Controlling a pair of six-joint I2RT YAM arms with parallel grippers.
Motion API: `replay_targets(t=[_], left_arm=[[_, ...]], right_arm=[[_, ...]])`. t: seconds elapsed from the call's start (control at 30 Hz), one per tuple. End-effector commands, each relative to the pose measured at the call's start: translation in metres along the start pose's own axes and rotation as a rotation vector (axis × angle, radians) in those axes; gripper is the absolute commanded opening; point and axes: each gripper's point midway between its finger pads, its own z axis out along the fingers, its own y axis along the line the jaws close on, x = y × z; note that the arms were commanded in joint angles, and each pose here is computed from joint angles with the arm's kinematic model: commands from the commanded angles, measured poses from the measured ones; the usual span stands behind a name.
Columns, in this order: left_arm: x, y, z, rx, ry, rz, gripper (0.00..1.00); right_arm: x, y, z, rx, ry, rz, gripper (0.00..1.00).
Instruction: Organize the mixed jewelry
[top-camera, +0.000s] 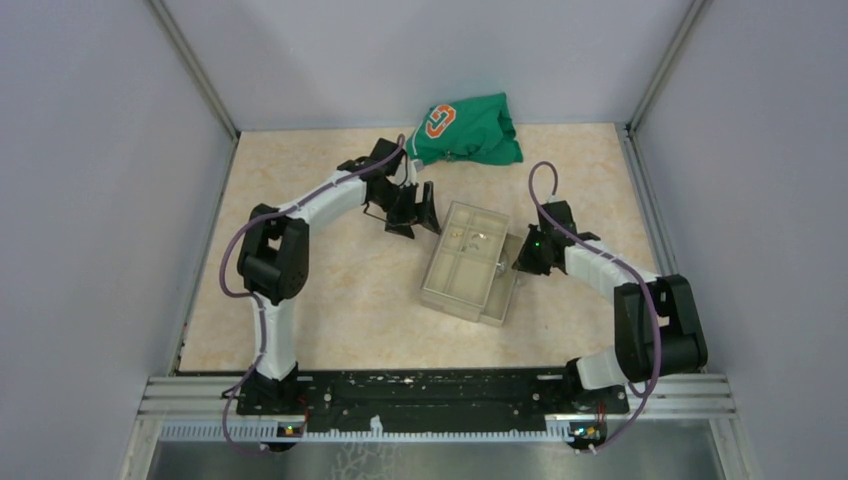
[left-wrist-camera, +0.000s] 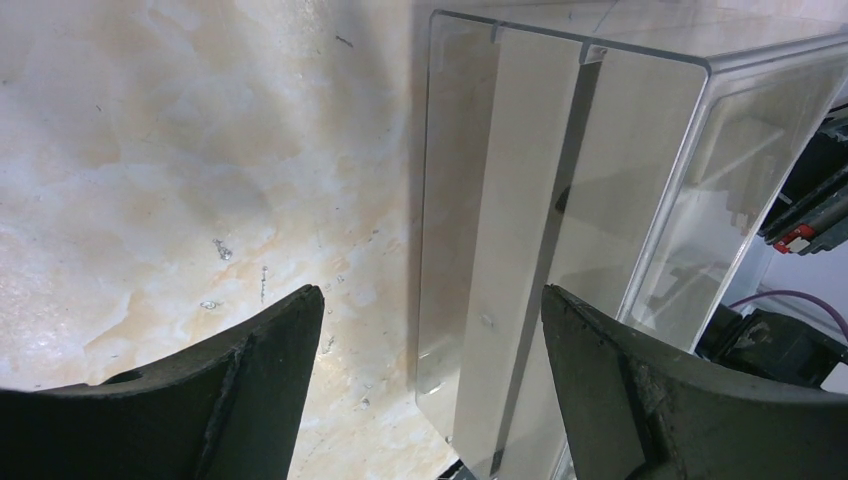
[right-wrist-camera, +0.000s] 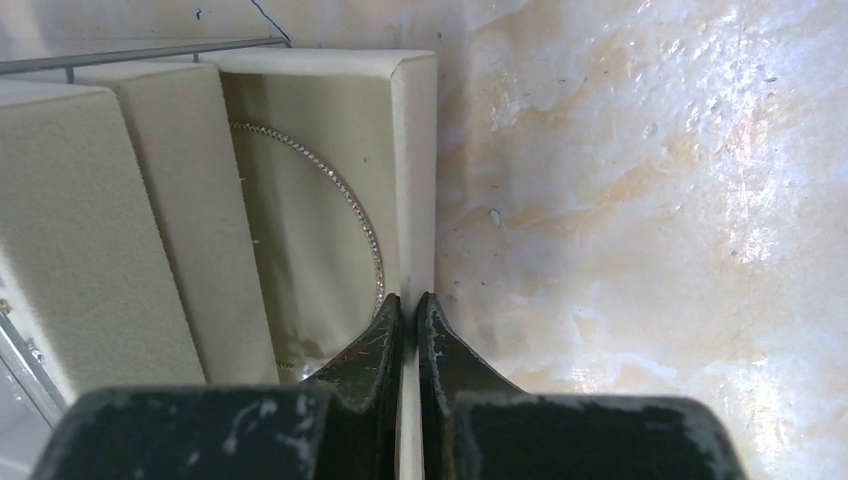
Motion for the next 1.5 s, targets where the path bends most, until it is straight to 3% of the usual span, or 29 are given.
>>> replay_targets(t=[0.0,0.23,0.37,0.73,0.93,1.17,1.47], left_arm=[[0.01,-0.036,0.01,0.107,0.051,0.037,0.87],[0.015,-0.039,0.015,0.117,0.064,0.03,0.87],[0.011,-0.036,0.01,0.083,0.041,0.035,0.87],[-0.05,-0.016,-0.061,-0.133,-0.224,0.067,0.91],[-0.063,-0.056,-0.099,-0.233,-0.373,0.222,0.91],[-0.018,-0.127,-0.084,-0.525,-0.482,0.462,0.88],[0.044,-0.151,-0.046,-0.521,-0.489,0.413,0.82]], right_arm=[[-0.038,0.094,-0.03,-0.346,-0.095,-0.011,0.0],[-0.03,0.103,-0.014,-0.379,-0.071,0.06,0.0],[-0.03,0.093,-0.011,-0.311,-0.079,0.044,0.0],[-0.026,0.06,-0.025,-0.153,-0.107,-0.02,0.0],[-0.026,0.061,-0.032,-0.161,-0.114,-0.022,0.0],[-0.02,0.062,-0.026,-0.175,-0.091,0.009,0.0],[-0.015,0.063,-0.021,-0.193,-0.068,0.024,0.0]])
